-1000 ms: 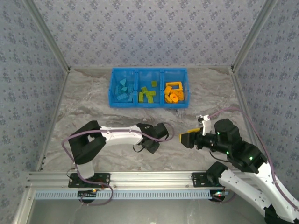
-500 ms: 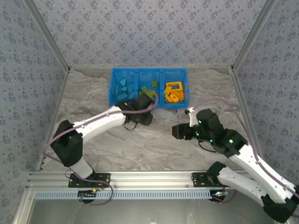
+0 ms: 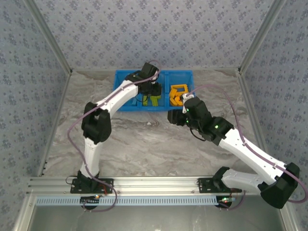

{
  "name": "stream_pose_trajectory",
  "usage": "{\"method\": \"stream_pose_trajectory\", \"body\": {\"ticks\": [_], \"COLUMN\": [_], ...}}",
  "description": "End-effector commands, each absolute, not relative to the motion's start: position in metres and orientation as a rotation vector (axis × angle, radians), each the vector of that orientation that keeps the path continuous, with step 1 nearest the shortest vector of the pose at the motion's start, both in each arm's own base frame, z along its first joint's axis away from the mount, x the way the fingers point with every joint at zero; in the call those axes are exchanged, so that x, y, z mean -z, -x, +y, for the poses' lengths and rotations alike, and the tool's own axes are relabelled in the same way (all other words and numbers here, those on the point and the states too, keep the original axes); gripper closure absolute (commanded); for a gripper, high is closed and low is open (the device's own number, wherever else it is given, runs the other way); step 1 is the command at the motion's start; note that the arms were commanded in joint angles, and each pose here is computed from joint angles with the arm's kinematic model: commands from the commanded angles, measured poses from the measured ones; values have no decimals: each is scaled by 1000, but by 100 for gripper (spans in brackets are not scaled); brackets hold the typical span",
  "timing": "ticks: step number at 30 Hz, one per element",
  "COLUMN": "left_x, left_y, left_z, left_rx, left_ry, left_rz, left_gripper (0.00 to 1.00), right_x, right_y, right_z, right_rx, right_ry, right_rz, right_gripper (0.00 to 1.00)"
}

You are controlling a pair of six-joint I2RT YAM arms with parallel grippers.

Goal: Sort the legos into containers by color

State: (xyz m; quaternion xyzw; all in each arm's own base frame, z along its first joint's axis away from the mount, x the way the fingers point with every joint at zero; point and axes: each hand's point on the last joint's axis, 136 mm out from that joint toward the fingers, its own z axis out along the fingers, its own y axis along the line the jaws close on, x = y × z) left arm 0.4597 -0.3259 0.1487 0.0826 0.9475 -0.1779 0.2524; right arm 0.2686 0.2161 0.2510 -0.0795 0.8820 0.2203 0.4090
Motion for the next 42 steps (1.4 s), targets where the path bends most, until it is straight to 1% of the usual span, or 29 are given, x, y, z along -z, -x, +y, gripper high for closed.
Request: {"method": "stream_pose_trajectory", "body": {"ticks": [1, 12, 17, 18, 19, 21, 24, 26, 27, 30, 34, 38, 42], "left_x": [-140, -95, -85, -85, -85, -89, -99, -105, -111, -129, -172, -211, -234], "left_y": [-459, -465, -467, -467, -467, -467, -467, -466, -467, -465, -458, -432, -387], "left_z": [-327, -340, -344, -344, -343, -341, -340, -339, -339, -336, -329, -318, -294], "left_rx": [497, 589, 619, 619, 617, 613, 612, 613, 618, 619, 621, 628, 619], "left_ry": [-161, -80, -60, -53, -47, -43, -45, -48, -49, -45, -30, -19, -18], "left_rz": [2651, 2726, 2742, 2745, 2745, 2741, 2720, 2709, 2699, 2663, 2560, 2475, 2414], "left_gripper": [75, 73, 70, 68, 63, 57, 53, 52, 53, 59, 62, 64, 65], "right_x": [-266, -261, -259, -259, -260, -257, -256, -255, -255, -258, -272, -283, -291], "right_y": [-271, -268, -267, -267, -267, -267, -268, -268, -268, -268, -266, -263, -259], "right_z": [210, 209, 207, 208, 207, 206, 206, 206, 207, 204, 197, 186, 174], "right_rx": [-554, -576, -573, -575, -573, -570, -573, -574, -574, -568, -565, -543, -508], "right_ry": [149, 146, 142, 144, 144, 146, 144, 143, 145, 147, 150, 145, 161], "right_rz": [2180, 2192, 2198, 2199, 2198, 2204, 2206, 2209, 2209, 2201, 2158, 2112, 2070], "right_gripper": [41, 41, 41, 41, 41, 41, 41, 41, 41, 41, 41, 41, 41]}}
